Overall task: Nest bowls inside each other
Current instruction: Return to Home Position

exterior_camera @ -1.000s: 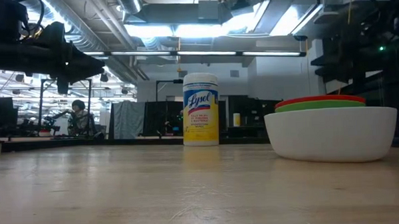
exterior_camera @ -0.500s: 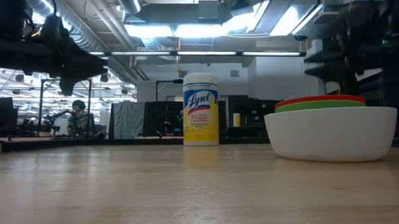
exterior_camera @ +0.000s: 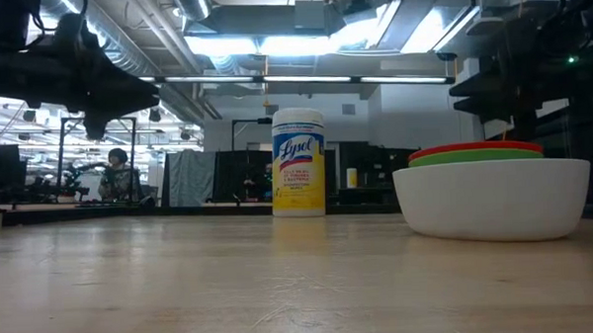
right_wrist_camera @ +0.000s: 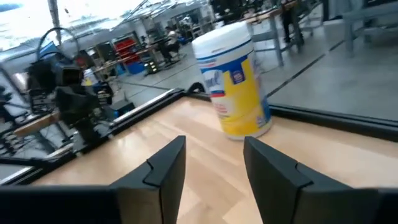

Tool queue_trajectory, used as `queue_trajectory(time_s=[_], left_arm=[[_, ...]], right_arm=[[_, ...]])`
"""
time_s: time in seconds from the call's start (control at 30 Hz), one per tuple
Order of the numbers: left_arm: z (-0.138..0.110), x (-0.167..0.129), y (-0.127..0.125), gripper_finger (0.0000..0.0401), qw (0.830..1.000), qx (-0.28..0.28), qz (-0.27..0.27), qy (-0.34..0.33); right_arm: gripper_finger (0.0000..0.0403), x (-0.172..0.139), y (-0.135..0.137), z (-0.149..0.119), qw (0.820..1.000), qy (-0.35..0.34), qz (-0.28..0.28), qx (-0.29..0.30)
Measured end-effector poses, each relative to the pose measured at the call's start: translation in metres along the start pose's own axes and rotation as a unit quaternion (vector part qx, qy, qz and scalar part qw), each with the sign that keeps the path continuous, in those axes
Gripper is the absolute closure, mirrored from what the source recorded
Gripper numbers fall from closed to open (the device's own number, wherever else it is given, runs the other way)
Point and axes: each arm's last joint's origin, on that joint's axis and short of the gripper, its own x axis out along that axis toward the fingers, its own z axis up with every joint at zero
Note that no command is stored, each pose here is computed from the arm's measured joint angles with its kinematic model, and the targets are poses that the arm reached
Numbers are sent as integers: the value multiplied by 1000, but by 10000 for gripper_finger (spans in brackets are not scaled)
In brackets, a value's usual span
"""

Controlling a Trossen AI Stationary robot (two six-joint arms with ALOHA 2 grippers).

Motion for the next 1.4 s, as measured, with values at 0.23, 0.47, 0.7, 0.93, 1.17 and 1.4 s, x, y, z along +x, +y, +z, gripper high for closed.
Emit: queue_trajectory(time_s=[0.23,0.47,0.7,0.93,1.17,1.4], left_arm=[[-3,0,-4,306,986,-56,-133,79],[-2,0,-6,306,983,-43,-162,81],[-5,-1,-5,306,980,-29,-169,97],[-9,-1,-4,306,977,-19,-173,120],[-10,-1,-3,306,978,11,-171,120],[-15,-2,-1,306,976,24,-159,146]], right_arm=[[221,-1,7,2,995,17,92,23],[209,-1,8,5,994,5,105,21],[203,-1,8,6,994,1,106,10],[205,-1,8,5,994,2,106,-1],[218,-1,7,1,995,22,97,-12],[232,-1,8,-1,992,37,120,-15]])
